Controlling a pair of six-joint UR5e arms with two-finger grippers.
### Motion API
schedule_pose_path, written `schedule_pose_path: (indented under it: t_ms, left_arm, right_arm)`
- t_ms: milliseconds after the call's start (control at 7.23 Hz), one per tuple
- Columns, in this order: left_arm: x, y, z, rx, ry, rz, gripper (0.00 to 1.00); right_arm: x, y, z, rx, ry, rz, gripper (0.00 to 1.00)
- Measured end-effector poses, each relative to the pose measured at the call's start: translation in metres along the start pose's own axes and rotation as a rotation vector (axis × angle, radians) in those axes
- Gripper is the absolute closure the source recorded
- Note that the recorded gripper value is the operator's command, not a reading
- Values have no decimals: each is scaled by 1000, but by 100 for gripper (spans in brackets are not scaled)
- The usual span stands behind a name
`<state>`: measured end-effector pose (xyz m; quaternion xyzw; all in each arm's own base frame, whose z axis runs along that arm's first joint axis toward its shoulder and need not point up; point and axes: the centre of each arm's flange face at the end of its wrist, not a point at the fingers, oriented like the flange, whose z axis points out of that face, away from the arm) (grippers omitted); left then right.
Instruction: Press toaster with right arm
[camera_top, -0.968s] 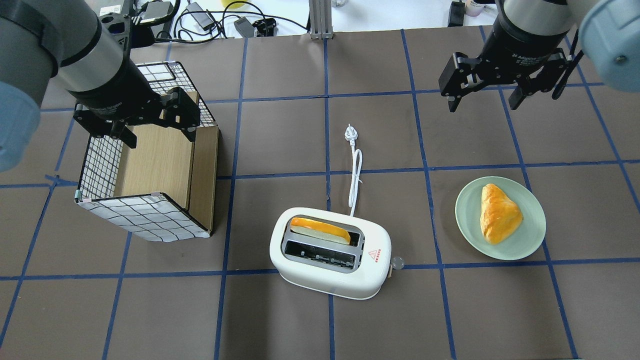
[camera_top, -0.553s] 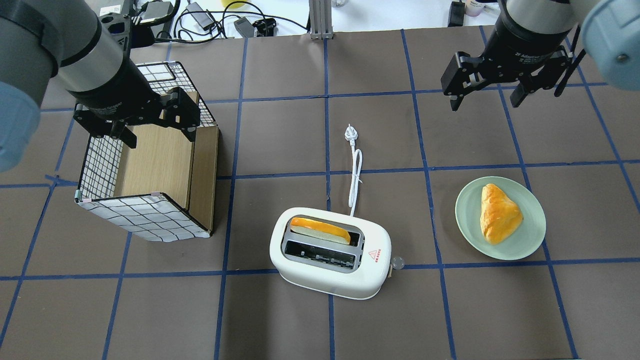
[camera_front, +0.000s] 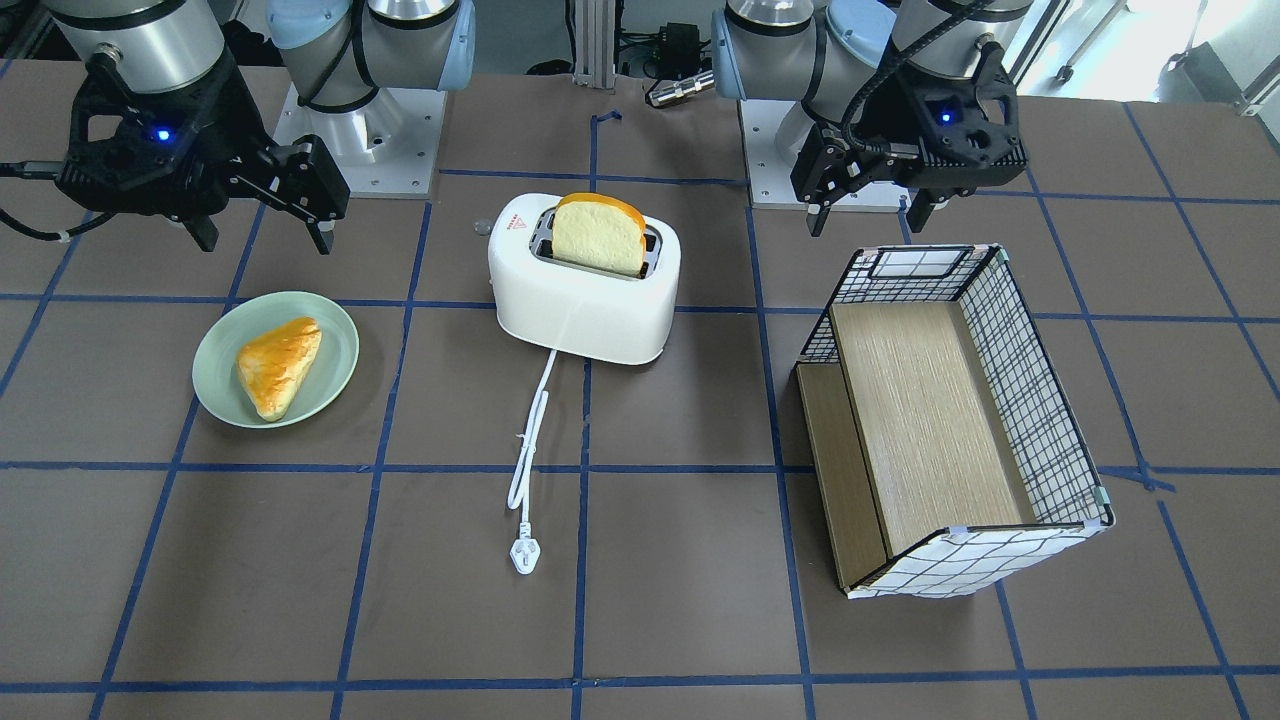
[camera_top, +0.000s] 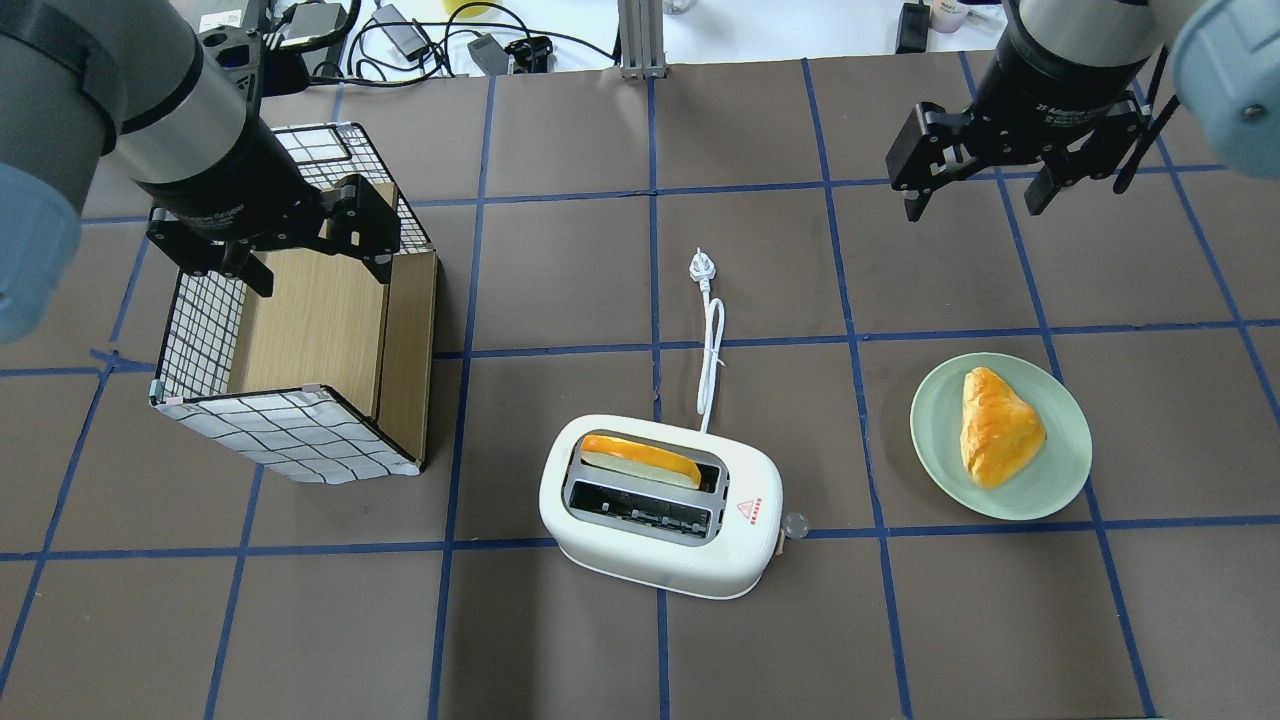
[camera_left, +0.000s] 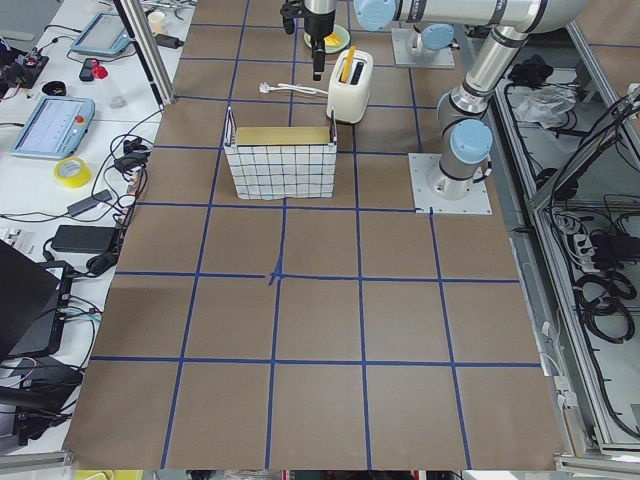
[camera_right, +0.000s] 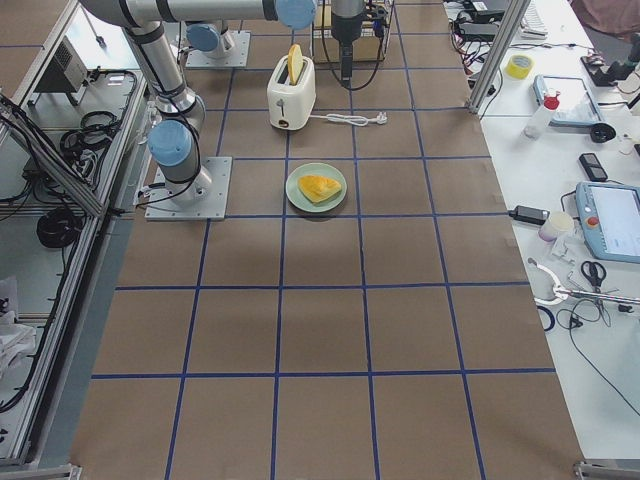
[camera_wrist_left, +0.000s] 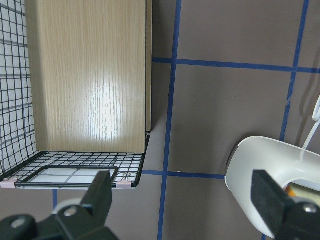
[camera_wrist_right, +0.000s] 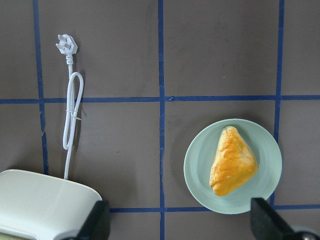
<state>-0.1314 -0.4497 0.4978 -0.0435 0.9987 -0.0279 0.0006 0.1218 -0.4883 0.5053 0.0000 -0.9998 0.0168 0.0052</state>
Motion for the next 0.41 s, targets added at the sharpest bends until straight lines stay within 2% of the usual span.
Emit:
schedule_pose_path:
  t_ms: [415]
  left_arm:
    - [0,0,0,0,0,0,0]
  right_arm:
    - [-2,1,1,-4,-9,1,0]
